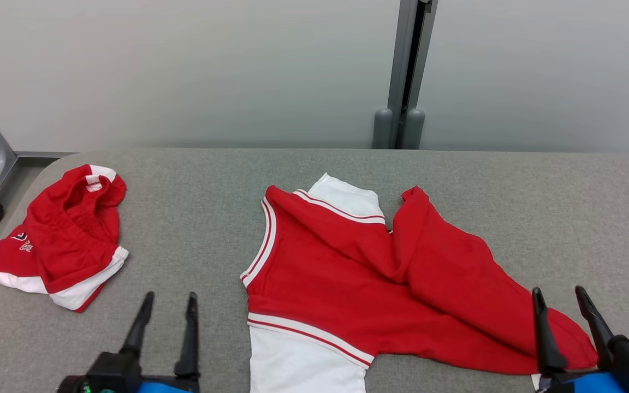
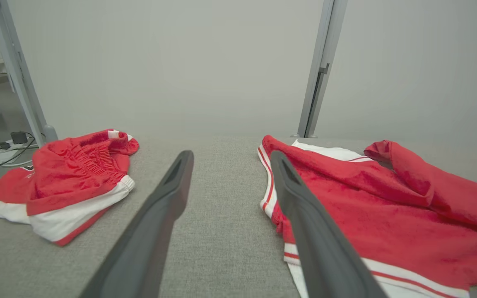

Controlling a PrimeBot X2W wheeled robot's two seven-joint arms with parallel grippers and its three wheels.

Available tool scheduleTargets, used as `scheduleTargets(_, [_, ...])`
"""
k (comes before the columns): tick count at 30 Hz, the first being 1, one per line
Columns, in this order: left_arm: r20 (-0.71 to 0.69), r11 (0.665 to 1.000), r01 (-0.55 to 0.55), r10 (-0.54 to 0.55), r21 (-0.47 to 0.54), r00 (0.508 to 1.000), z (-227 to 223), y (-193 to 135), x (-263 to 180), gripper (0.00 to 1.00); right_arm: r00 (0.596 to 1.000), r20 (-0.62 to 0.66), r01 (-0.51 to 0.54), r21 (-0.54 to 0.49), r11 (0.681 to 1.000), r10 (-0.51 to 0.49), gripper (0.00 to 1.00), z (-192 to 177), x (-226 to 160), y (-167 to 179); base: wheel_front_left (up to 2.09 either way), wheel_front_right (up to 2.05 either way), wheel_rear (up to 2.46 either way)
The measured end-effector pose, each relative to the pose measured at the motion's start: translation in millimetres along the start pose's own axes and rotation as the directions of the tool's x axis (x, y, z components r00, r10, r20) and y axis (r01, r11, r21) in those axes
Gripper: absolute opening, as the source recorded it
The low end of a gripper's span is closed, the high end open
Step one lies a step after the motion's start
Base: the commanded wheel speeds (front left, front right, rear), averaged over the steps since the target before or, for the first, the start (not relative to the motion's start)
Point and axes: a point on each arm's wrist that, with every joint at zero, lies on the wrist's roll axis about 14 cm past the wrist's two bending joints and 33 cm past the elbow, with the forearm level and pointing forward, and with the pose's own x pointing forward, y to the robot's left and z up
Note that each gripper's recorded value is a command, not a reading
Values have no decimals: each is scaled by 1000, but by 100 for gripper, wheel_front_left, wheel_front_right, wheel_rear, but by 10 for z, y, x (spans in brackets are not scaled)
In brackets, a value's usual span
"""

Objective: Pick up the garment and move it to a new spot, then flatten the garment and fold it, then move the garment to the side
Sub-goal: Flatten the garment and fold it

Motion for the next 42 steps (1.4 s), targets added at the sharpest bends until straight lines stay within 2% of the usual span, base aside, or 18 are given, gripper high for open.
scheduleTargets(8, [-129, 990, 138, -141, -31, 982, -395, -405, -85, 100, 984, -138, 107, -39, 994, -111, 100, -405, -129, -373, 0, 0, 0])
scheduleTargets(20, [-419, 962, 239, -272, -129, 866, -1229, -746, -550, 100, 933, -304, 190, -39, 981, -193, 100, -918, -262, -608, 0, 0, 0])
scheduleTargets(27, [-468, 956, 252, -294, -152, 834, -1365, -794, -636, 100, 902, -375, 218, -31, 976, -213, 100, -1132, -325, -651, 0, 0, 0])
scheduleTargets(36, [-472, 950, 262, -313, -172, 824, -1387, -844, -578, 100, 872, -441, 240, 8, 971, -212, 100, -1334, -305, -612, 0, 0, 0])
scheduleTargets(37, [-473, 949, 263, -315, -174, 823, -1391, -852, -572, 100, 870, -446, 244, 16, 970, -211, 88, -1348, -300, -605, 0, 0, 0])
scheduleTargets(38, [-473, 947, 267, -319, -177, 821, -1396, -869, -570, 100, 870, -446, 245, 25, 969, -209, 27, -1351, -290, -594, 0, 0, 0])
scheduleTargets(39, [-475, 946, 271, -325, -180, 818, -1400, -885, -566, 97, 873, -441, 249, 34, 968, -208, 11, -1339, -270, -587, 0, 0, 0])
scheduleTargets(40, [-476, 945, 272, -327, -182, 817, -1403, -891, -555, 45, 875, -438, 249, 40, 968, -207, 0, -1331, -259, -581, 0, 0, 0])
scheduleTargets(41, [-476, 944, 273, -329, -185, 815, -1406, -900, -549, 20, 876, -436, 248, 44, 968, -204, 0, -1325, -254, -571, 0, 0, 0])
scheduleTargets(42, [-478, 943, 276, -331, -185, 814, -1410, -906, -543, 0, 879, -432, 246, 49, 968, -202, 0, -1312, -245, -561, 0, 0, 0])
